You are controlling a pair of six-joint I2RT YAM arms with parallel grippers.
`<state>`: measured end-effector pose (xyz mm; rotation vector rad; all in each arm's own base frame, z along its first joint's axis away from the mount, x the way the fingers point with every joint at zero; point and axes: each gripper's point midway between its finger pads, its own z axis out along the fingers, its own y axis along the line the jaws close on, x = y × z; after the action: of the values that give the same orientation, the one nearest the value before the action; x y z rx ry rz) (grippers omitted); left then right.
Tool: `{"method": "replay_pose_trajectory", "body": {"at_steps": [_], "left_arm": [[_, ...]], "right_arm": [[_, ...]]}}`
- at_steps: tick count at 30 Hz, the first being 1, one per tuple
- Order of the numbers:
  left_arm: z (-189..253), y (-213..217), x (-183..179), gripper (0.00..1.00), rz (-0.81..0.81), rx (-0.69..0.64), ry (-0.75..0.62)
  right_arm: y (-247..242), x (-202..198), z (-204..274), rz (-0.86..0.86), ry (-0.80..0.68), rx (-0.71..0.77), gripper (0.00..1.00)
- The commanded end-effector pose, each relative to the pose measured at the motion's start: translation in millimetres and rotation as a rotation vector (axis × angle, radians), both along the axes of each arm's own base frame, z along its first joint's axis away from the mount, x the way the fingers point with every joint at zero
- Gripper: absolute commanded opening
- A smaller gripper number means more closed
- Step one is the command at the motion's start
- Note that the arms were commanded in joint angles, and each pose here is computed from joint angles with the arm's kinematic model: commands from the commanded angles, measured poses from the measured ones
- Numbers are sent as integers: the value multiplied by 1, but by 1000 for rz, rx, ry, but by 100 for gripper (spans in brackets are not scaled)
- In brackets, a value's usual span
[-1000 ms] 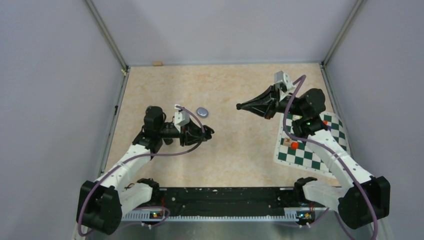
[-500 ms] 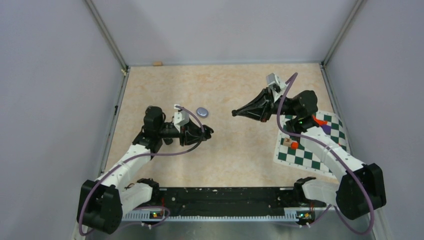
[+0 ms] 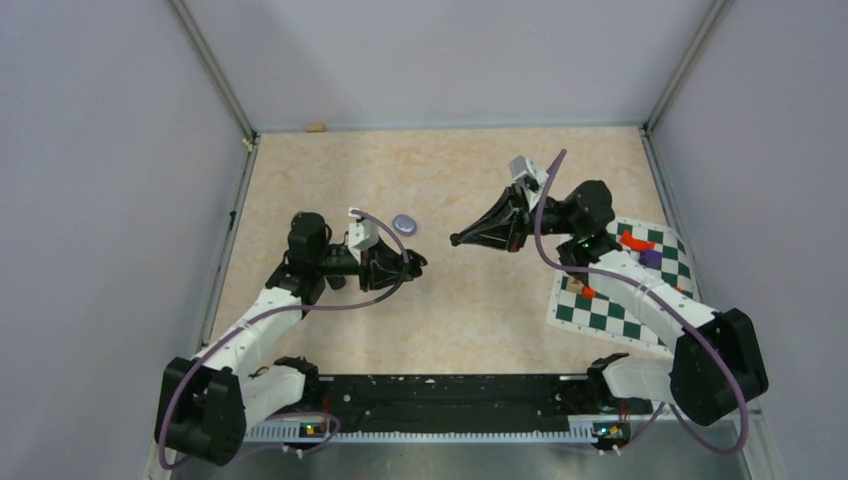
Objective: Insert the wireless bluetooth earbuds into the charging case
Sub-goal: Place the earbud in the charging case.
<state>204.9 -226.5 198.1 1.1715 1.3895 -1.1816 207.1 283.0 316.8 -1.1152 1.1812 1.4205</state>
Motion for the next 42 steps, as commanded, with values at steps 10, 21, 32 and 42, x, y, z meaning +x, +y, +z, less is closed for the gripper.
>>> {"method": "replay_pose_trajectory", "body": {"at_steps": [10,21,32,42], "left_arm": [[9,0,3,0,0,-14,-45],[12,3,4,0,13,-15,-69],[16,2,3,0,6,-25,-55],[17,0,-1,0,-19,-48,-17]], "right_arm": [[15,-7,-11,55,-51,-27,0],[17,-8,-16,64,-40,-38,0],[21,-12,-20,87,-51,-51,0],[48,-12,-50,91,-25,-118,0]]}}
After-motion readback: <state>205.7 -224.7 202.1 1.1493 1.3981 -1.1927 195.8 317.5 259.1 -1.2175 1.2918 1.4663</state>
